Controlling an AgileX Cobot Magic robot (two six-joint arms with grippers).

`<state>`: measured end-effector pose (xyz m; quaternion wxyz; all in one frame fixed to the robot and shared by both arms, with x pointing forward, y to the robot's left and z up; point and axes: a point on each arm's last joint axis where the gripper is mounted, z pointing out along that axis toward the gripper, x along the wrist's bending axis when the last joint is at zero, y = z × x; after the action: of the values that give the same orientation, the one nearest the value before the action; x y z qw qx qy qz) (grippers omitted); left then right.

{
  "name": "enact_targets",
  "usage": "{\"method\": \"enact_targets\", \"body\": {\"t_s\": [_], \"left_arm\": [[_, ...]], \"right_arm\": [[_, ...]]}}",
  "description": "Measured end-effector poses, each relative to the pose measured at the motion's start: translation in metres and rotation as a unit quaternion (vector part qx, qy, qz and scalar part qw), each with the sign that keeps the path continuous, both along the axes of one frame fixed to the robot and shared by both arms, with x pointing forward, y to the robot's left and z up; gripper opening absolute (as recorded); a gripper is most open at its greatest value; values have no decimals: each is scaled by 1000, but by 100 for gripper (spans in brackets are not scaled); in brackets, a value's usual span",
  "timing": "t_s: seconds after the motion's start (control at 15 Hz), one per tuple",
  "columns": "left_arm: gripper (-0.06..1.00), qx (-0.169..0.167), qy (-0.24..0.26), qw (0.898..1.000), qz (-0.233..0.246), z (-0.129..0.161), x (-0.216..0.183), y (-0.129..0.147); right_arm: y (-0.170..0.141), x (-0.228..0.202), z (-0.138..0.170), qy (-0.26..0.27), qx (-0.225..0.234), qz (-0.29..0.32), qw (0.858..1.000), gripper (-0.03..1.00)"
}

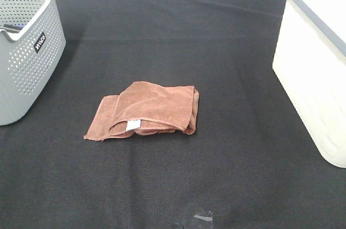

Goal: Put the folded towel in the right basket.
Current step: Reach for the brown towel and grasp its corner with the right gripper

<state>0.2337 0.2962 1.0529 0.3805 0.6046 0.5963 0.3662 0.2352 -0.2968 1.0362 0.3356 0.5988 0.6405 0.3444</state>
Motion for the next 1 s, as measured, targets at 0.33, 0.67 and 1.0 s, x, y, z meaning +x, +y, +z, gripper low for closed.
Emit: {"method": "enact_targets", "body": {"t_s": [0.33, 0.67, 1.0], "left_arm": [[99, 0, 0, 1000, 0, 0, 0, 0], [99, 0, 0, 1000, 0, 0, 0, 0], [99, 0, 0, 1000, 0, 0, 0, 0]], "right_arm": [[0, 0, 0, 0, 0, 0, 1000, 94], [0, 0, 0, 0, 0, 0, 1000, 94], [0, 0, 0, 0, 0, 0, 1000, 94]]}}
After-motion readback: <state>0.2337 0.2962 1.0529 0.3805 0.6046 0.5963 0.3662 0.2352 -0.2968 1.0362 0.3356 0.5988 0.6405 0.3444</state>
